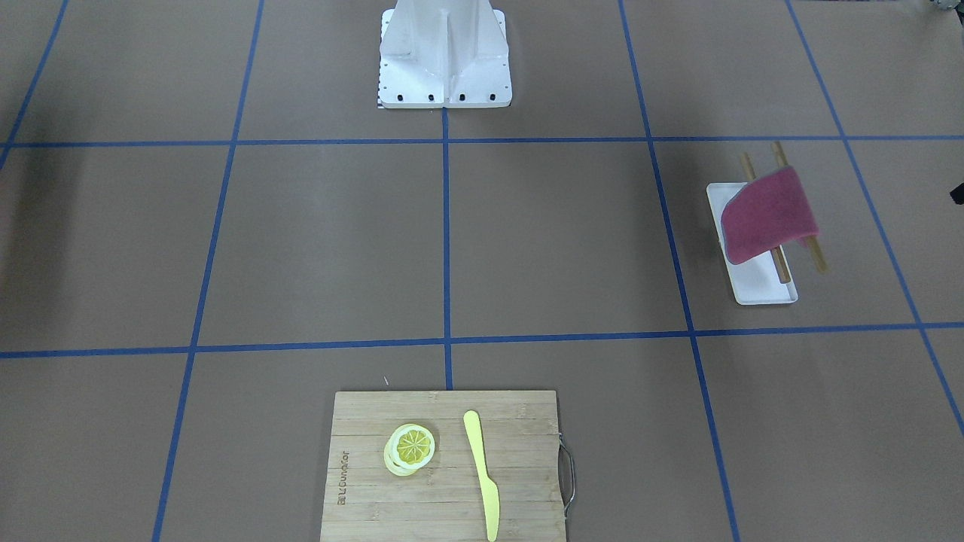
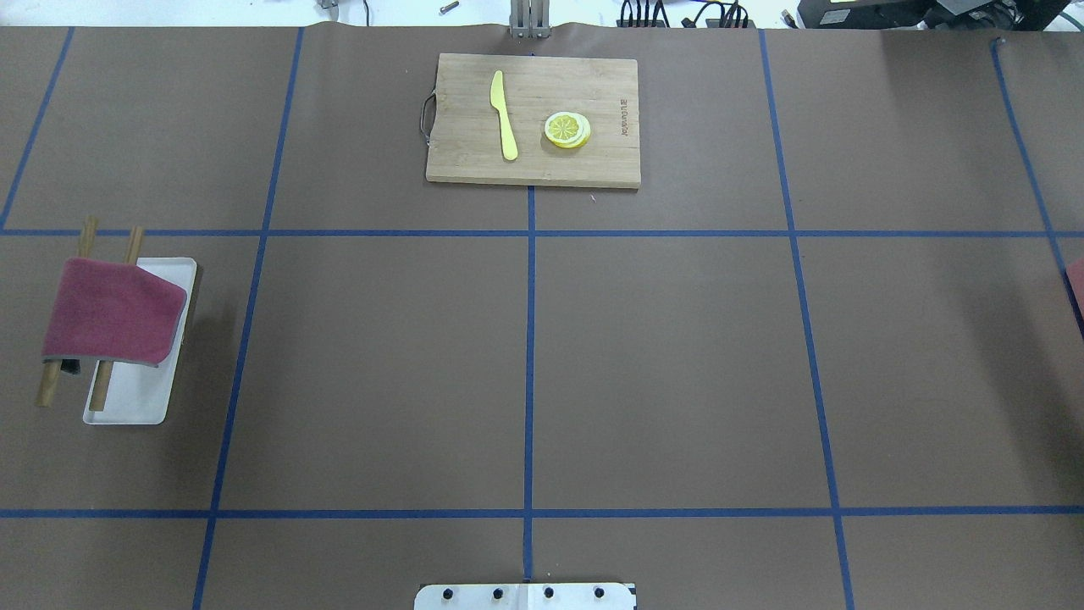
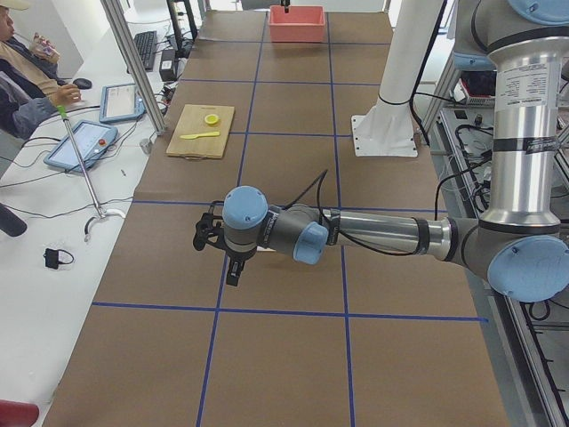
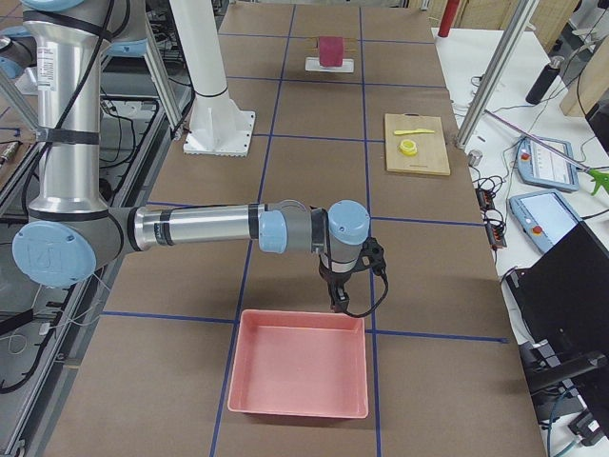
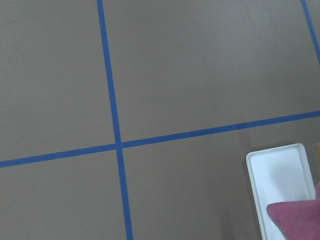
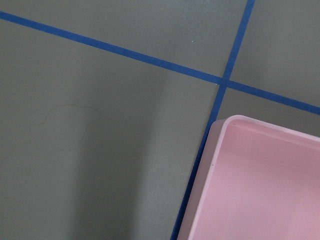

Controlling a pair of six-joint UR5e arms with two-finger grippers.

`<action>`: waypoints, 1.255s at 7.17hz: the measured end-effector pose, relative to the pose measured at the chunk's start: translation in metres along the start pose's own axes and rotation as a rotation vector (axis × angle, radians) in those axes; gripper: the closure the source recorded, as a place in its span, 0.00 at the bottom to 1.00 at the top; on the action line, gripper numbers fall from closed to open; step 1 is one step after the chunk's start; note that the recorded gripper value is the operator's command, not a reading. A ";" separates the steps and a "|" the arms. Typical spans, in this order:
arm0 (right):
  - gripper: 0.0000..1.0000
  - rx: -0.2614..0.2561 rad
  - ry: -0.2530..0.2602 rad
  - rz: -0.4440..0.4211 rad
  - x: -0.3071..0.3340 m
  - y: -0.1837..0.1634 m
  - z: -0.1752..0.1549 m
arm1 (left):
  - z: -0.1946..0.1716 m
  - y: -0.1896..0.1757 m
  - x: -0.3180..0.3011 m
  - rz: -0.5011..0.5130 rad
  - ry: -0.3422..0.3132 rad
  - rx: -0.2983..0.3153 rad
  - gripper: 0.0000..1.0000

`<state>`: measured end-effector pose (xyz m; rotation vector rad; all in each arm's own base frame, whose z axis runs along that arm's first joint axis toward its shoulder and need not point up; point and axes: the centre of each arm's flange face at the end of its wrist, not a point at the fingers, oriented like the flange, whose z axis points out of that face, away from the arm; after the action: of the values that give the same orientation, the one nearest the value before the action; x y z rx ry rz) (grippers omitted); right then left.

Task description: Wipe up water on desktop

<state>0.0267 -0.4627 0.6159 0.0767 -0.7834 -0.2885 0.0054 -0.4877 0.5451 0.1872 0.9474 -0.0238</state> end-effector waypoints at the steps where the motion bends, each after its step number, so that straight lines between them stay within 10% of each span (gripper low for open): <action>1: 0.00 -0.004 -0.002 0.003 0.001 0.003 0.002 | 0.013 0.004 0.040 -0.056 0.001 -0.018 0.02; 9: 0.00 -0.013 -0.003 0.002 0.004 0.008 0.006 | 0.090 0.028 0.117 -0.081 -0.009 -0.163 0.26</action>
<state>0.0266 -0.4555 0.6246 0.0631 -0.7840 -0.2919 0.1493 -0.4680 0.5064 -0.0019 0.9434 -0.0214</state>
